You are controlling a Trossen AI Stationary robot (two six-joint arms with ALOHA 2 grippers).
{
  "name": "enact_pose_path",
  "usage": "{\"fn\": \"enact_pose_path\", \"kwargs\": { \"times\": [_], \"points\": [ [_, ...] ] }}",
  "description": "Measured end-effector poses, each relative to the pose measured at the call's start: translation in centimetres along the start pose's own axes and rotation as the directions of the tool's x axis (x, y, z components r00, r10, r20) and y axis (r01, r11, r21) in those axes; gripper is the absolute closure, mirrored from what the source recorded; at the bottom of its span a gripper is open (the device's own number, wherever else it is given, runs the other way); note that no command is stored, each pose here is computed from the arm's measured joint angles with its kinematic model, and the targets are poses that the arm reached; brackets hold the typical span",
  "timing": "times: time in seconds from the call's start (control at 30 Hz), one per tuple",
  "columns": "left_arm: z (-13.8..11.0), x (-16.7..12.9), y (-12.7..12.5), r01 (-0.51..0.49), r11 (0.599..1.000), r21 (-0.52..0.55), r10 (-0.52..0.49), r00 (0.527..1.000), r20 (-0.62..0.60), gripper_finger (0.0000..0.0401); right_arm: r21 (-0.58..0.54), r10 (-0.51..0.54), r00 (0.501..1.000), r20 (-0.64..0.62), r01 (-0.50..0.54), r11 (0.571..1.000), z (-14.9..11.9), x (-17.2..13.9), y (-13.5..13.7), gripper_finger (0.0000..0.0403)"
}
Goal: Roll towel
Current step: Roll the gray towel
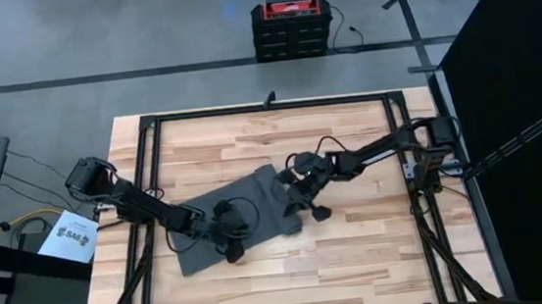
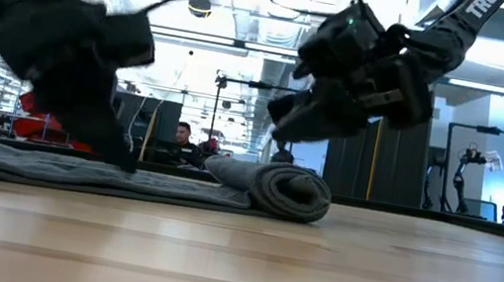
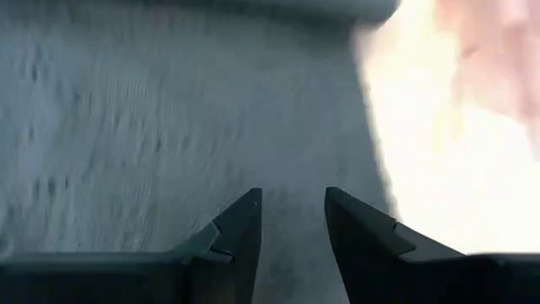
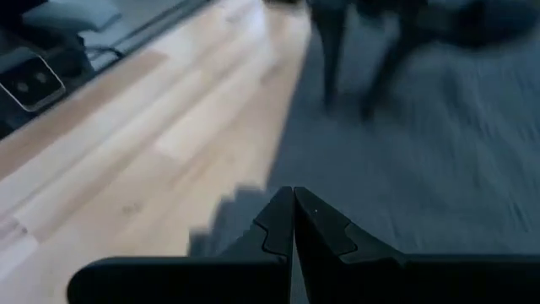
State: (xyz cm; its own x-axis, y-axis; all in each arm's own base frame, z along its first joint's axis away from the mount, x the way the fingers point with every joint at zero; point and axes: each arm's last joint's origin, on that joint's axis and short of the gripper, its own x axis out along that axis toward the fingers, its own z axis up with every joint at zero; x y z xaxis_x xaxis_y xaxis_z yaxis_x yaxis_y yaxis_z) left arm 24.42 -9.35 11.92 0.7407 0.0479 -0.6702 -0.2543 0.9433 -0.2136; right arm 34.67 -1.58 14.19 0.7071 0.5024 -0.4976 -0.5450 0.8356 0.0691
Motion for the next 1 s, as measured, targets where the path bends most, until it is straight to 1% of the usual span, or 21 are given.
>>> {"fn": "enact_pose_path", "kwargs": {
  "times": [0.1,0.17,0.23,0.3,0.37,0.4,0.5,0.6,0.7,0.77,0.87,1.0],
  "points": [
    [1.0,-1.1,-0.2,0.032,0.999,0.016,-0.032,0.998,0.053,0.0283,0.045,-0.047,0.997,-0.062,0.050,0.998,-0.3,-1.0,-0.4,0.0403],
    [1.9,-1.9,-0.2,0.031,0.999,0.042,-0.035,0.994,0.107,0.0283,0.061,-0.128,0.984,-0.126,0.136,0.989,-0.4,-1.7,-0.6,0.0403],
    [2.9,-2.7,0.0,0.007,0.998,0.070,-0.018,0.986,0.165,0.0283,0.035,-0.232,0.949,-0.215,0.245,0.969,-0.6,-2.6,-0.8,0.0403],
    [3.8,-2.8,0.9,-0.042,0.995,0.090,0.023,0.979,0.203,0.0283,-0.025,-0.302,0.904,-0.304,0.309,0.951,-0.8,-3.5,-0.8,0.0402],
    [4.6,-2.5,2.1,-0.086,0.992,0.093,0.064,0.974,0.217,0.0283,-0.073,-0.322,0.874,-0.365,0.318,0.945,-1.1,-4.3,-0.7,0.0397],
    [4.9,-2.2,2.8,-0.105,0.990,0.092,0.083,0.973,0.215,0.0283,-0.085,-0.322,0.867,-0.380,0.314,0.946,-1.2,-4.5,-0.8,0.0393],
    [6.1,-1.4,4.9,-0.134,0.984,0.115,0.105,0.967,0.231,0.0283,-0.078,-0.314,0.856,-0.411,0.311,0.947,-1.7,-4.9,-1.0,0.0370],
    [7.4,-1.0,6.6,-0.125,0.980,0.157,0.079,0.959,0.272,0.0283,-0.039,-0.312,0.848,-0.429,0.327,0.944,-2.1,-5.0,-1.3,0.0344],
    [8.3,-1.0,7.9,-0.078,0.979,0.186,0.020,0.956,0.293,0.0283,-0.016,-0.313,0.846,-0.431,0.340,0.940,-2.2,-5.0,-1.4,0.0329],
    [8.5,-1.0,8.3,-0.062,0.976,0.206,0.000,0.958,0.287,0.0283,-0.013,-0.317,0.851,-0.420,0.343,0.939,-2.0,-4.9,-1.3,0.0326],
    [8.4,-0.5,8.4,-0.064,0.968,0.242,-0.009,0.957,0.290,0.0283,-0.017,-0.321,0.858,-0.400,0.344,0.939,-1.7,-4.6,-1.2,0.0325],
    [7.8,1.9,8.2,-0.041,0.966,0.256,-0.028,0.965,0.260,0.0283,-0.025,-0.334,0.870,-0.362,0.349,0.937,-1.3,-4.2,-1.0,0.0325]
  ]
}}
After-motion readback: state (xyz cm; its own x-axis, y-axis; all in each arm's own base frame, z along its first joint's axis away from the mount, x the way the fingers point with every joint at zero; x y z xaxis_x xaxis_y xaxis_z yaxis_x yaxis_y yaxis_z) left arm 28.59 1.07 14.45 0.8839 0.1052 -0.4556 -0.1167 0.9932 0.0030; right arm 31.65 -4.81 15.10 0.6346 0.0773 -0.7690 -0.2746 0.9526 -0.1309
